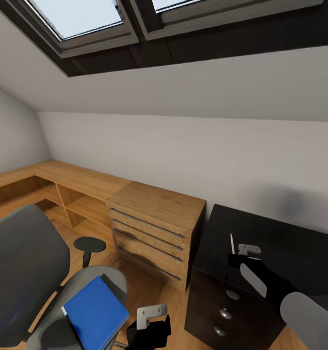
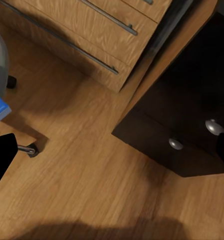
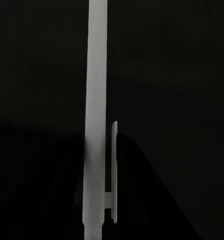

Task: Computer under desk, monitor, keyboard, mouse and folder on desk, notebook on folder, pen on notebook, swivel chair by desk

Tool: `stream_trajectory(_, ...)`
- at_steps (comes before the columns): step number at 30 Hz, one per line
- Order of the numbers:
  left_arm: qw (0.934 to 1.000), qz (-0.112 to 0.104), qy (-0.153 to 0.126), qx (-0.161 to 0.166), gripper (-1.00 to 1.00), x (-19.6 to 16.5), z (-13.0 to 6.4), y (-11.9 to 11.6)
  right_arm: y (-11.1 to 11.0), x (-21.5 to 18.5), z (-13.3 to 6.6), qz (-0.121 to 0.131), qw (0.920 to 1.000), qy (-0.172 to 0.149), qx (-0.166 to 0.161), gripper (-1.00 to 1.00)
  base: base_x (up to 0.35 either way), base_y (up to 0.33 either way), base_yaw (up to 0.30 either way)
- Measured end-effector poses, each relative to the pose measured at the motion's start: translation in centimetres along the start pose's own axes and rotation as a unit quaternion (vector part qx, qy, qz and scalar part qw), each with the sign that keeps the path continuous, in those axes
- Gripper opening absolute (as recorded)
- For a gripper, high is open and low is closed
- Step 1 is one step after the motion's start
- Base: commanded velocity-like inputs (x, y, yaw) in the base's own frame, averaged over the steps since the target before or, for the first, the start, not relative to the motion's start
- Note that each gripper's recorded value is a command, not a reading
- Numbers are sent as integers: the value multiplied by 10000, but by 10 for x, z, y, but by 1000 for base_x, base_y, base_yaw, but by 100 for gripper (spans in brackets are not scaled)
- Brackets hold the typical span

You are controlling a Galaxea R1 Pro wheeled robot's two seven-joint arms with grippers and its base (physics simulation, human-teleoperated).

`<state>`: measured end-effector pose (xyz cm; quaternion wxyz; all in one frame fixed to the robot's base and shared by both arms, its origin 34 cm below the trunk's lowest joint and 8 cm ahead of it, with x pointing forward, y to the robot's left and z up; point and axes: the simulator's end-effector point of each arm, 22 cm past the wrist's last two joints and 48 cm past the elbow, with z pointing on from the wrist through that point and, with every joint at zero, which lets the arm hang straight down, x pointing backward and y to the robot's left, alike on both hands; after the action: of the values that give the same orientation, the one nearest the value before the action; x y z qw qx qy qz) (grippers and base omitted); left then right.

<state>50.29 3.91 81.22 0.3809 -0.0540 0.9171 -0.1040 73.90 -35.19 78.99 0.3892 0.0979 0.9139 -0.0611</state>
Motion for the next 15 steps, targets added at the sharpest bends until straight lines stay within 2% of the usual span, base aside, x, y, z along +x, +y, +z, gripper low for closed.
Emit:
stream_trajectory(4,10000,3,-1,-4,100,4,4,1,4,4,4,2,10000,0,-69,-100,0,0,0)
stream_trajectory(9,10000,6,1,-4,100,9,9,3,19,9,9,-11,9992,23,-392,-100,0,0,0)
stream_trajectory(15,10000,7,5,2,100,10,11,3,22,10,9,-13,9989,21,-463,-100,0,0,0)
